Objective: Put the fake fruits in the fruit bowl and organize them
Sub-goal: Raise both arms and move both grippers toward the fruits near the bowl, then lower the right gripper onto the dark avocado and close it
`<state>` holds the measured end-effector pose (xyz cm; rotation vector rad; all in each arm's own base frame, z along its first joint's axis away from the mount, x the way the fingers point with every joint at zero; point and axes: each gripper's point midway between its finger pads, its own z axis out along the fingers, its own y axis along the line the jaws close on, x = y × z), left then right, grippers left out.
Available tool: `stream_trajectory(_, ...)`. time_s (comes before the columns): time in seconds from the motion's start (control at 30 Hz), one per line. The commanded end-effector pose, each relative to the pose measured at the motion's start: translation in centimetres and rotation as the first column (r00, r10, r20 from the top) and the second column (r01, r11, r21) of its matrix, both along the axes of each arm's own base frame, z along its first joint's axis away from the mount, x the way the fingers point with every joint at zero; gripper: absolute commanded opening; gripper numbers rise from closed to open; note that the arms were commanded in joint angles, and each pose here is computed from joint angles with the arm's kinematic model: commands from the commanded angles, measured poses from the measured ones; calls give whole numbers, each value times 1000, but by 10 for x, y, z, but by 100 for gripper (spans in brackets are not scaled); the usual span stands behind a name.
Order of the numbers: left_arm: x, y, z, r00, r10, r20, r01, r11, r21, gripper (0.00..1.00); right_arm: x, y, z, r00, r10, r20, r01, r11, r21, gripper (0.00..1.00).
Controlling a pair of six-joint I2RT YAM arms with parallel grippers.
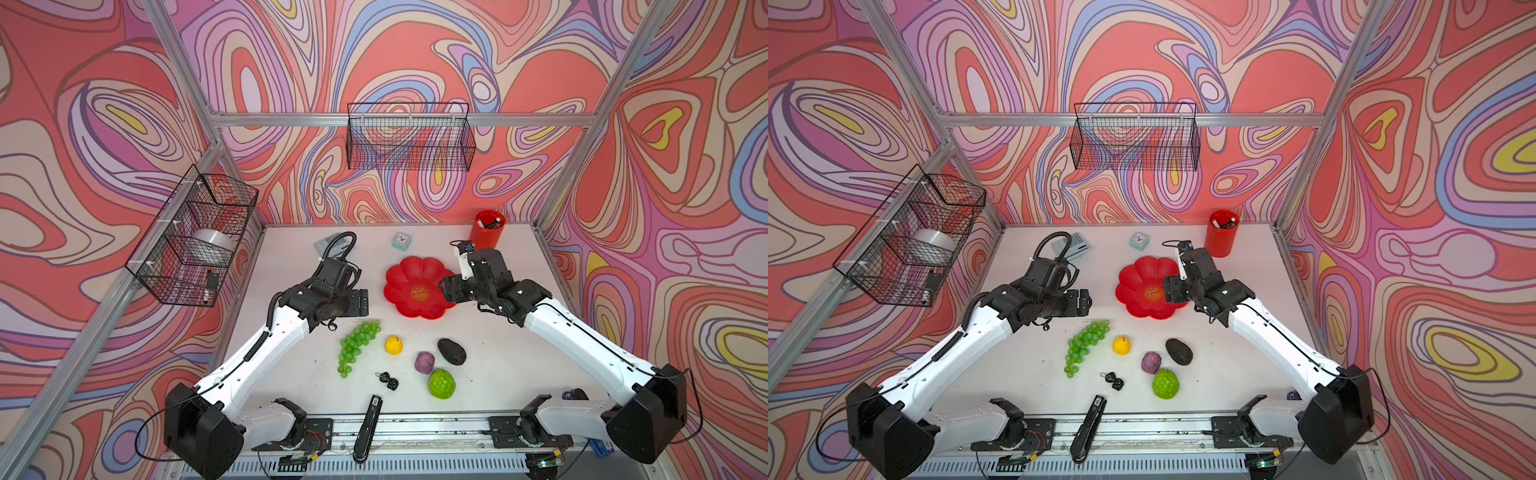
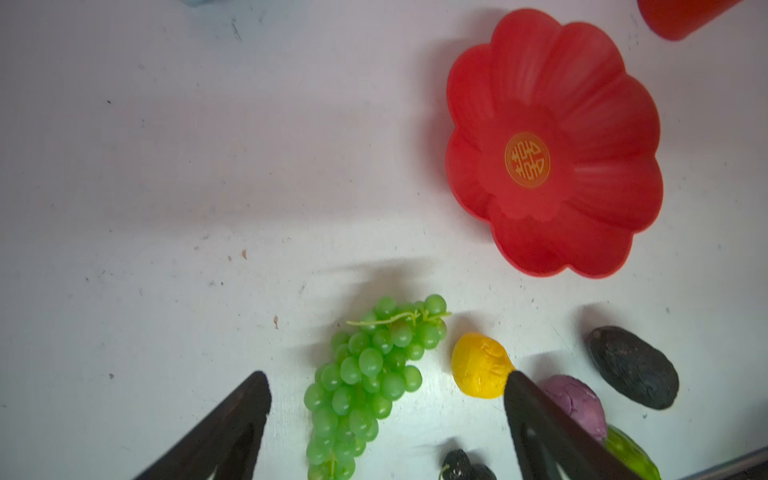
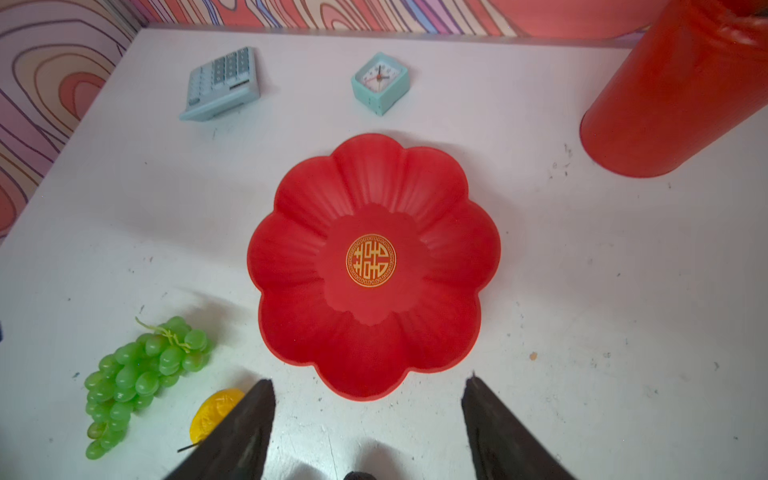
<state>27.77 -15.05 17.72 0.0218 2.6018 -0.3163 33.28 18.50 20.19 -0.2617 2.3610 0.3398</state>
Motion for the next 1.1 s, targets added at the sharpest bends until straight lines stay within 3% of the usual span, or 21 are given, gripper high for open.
stream_trajectory(0.0,-31,1,-23,992,-21,-125,29,998,61,88,-7,12,-30,996,43,-76,-44,999,-19,71)
stream_trajectory(0.17,-44,-9,-42,982,-99,-159,117,987,109,88,-21,25,-56,986,90,-139,-99,993,-59,70)
stream_trajectory(0.3,-42,-11,-50,977,-111,-180,136,982,133,80,-37,24,-70,972,109,-209,-129,988,-82,69)
stream_trajectory(0.53,-40,-16,-57,968,-136,-209,167,976,138,71,-46,17,-64,976,87,-200,-102,993,-62,69)
stream_trajectory(0.87,-35,-24,-55,964,-168,-205,196,973,123,69,-66,2,-74,949,69,-309,-114,985,-128,66)
stream_trajectory(1.07,-27,-24,-53,979,-124,-163,143,984,110,69,-93,-11,-95,906,18,-422,-90,984,-153,68)
